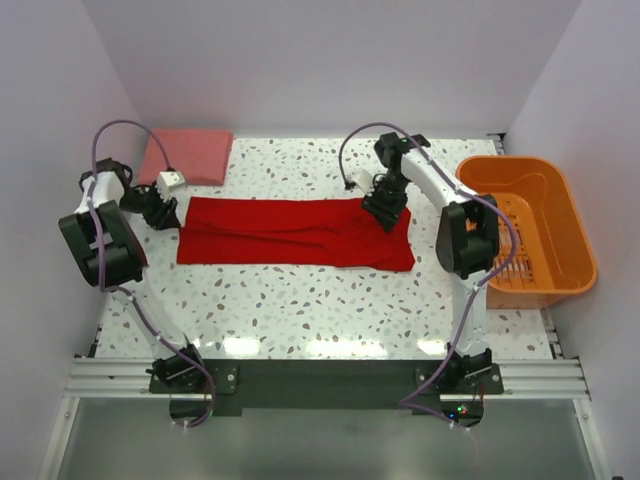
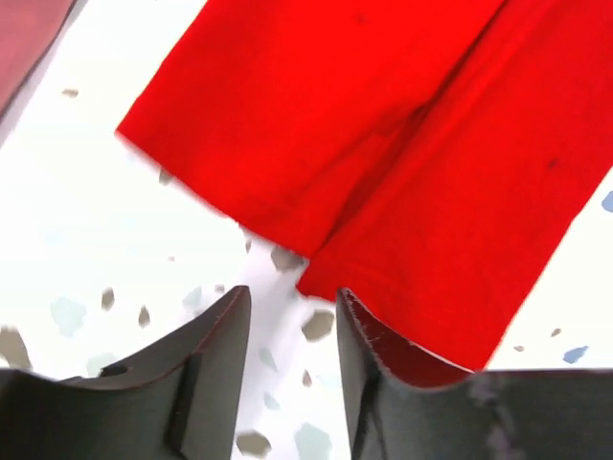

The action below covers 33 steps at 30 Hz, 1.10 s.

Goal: Fold and stack the t-shirts
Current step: Fold the tshirt

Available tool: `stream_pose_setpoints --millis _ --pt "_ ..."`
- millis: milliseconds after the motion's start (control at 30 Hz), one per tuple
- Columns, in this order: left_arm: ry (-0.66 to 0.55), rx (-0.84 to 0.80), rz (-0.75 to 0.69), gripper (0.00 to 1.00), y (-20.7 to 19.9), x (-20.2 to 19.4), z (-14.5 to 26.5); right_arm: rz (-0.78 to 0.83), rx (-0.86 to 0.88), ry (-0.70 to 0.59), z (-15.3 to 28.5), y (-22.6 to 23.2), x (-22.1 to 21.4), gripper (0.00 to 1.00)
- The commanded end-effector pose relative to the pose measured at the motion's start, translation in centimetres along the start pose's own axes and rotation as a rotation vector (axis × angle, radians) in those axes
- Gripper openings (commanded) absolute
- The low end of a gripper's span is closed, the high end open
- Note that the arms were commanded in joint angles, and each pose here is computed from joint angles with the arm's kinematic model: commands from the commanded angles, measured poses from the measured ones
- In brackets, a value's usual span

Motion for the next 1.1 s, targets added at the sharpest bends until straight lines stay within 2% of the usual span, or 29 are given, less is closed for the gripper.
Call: stream_pose_setpoints --millis 0,33,67,200,333,500,800,900,1000,1033,1067 --pt "-0.039 0.052 0.196 0.47 -0.5 0.9 3.4 -0.213 0.071 -0.021 2.9 2.1 -2.6 0.47" --pt "-0.040 0.044 0.238 0.48 -1.2 0.5 3.8 -0.247 0.085 -0.036 3.4 2.5 -3.2 0.47" --pt "-0.046 0.028 0.278 0.54 -2.0 0.4 4.0 -0.312 0.117 -0.011 2.7 3.3 -4.1 0.47" --pt "-0.056 0.008 0.447 0.55 -4.6 -0.2 3.8 -0.448 0.197 -0.022 2.0 4.4 -5.9 0.46" --pt "-0.057 0.008 0.553 0.55 -6.4 -1.3 2.4 -0.496 0.177 -0.041 0.2 3.8 -7.1 0.47" --pt "-0.041 0.017 0.640 0.56 -7.2 -2.4 1.1 -0.527 0.185 -0.039 -1.9 3.3 -7.9 0.48" --pt "-0.015 0.015 0.696 0.57 -7.7 -3.7 -0.3 -0.527 0.203 -0.015 -4.0 2.8 -8.1 0.48" --pt "0.001 0.027 0.704 0.57 -7.7 -4.0 -0.5 -0.522 0.222 -0.006 -4.4 2.8 -8.1 0.41" --pt "0.020 0.033 0.715 0.57 -7.7 -4.5 -0.7 -0.513 0.227 -0.005 -4.3 2.7 -8.0 0.30" --pt "0.020 0.027 0.720 0.57 -7.8 -4.6 -0.9 -0.512 0.230 -0.004 -4.2 2.8 -8.0 0.19" --pt "0.024 0.023 0.726 0.56 -8.0 -4.6 -0.9 -0.508 0.231 -0.004 -4.3 2.7 -8.0 0.13"
Point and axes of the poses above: each gripper's point midway between its finger pads, its own z axis back along the fingers, its own y axis along the line the jaws close on, x = y × z, the point moved 7 cm from there along z, back along the fingers, and after that the axes turned 6 degrees about -z, right-handed, at the moved point
